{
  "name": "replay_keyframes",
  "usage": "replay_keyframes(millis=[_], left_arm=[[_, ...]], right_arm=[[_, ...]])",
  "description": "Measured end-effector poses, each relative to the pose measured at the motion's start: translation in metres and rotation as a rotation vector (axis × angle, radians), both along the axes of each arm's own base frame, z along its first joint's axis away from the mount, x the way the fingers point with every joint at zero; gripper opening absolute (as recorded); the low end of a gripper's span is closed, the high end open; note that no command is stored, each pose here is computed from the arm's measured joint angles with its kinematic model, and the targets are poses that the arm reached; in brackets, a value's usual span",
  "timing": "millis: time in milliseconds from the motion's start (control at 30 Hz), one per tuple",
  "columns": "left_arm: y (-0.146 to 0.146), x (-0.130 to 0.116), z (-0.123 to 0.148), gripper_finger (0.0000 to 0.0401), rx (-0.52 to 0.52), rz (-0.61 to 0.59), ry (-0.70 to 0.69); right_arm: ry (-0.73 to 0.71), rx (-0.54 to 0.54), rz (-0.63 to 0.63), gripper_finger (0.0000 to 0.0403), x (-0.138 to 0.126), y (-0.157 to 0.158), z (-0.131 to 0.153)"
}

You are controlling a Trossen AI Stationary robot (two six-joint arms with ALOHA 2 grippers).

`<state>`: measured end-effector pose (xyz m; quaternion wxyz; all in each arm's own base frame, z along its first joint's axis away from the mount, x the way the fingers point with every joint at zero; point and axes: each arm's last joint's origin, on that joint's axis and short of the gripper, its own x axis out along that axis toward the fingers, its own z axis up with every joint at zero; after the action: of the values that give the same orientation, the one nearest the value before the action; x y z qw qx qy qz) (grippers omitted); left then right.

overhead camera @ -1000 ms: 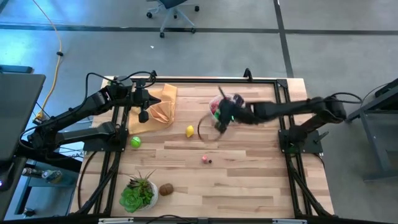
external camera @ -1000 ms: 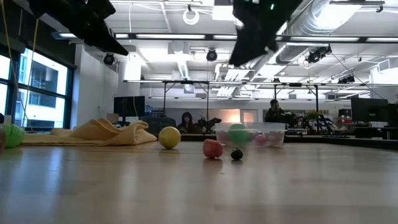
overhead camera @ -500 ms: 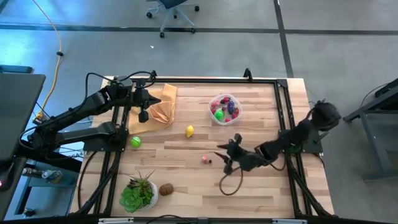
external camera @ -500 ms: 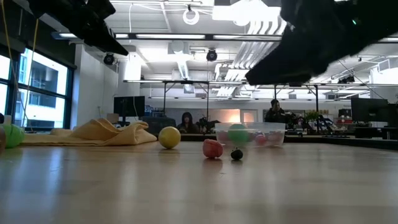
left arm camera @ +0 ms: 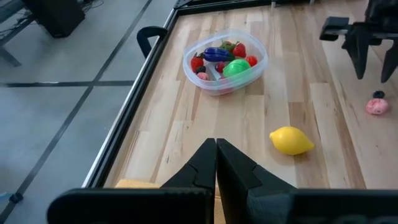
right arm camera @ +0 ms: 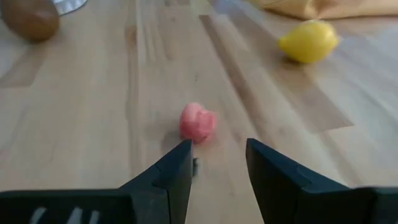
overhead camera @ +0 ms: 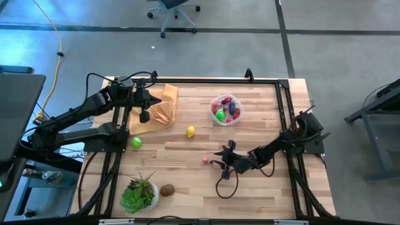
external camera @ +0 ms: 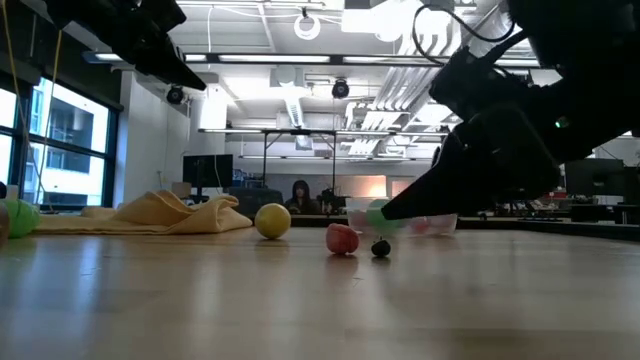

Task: Pick and placing Produce into tupperware
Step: Put the blueberry into the transparent container

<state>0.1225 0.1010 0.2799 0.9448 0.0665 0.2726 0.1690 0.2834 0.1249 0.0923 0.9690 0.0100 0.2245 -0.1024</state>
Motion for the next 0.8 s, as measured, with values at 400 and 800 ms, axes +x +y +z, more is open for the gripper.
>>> replay_keyframes(millis=[400, 800], left_arm=[[0.000, 0.000, 0.000, 0.0003, 0.001, 0.000, 0.000], [0.000, 0.000, 0.000, 0.0003, 0.001, 0.001, 0.000]], right_arm=[[0.008, 0.027, 0.022, 0.0143, 0.003, 0.010, -0.010], [-0.015, -0.024, -0.036, 0.0205, -0.004, 0.021, -0.024]])
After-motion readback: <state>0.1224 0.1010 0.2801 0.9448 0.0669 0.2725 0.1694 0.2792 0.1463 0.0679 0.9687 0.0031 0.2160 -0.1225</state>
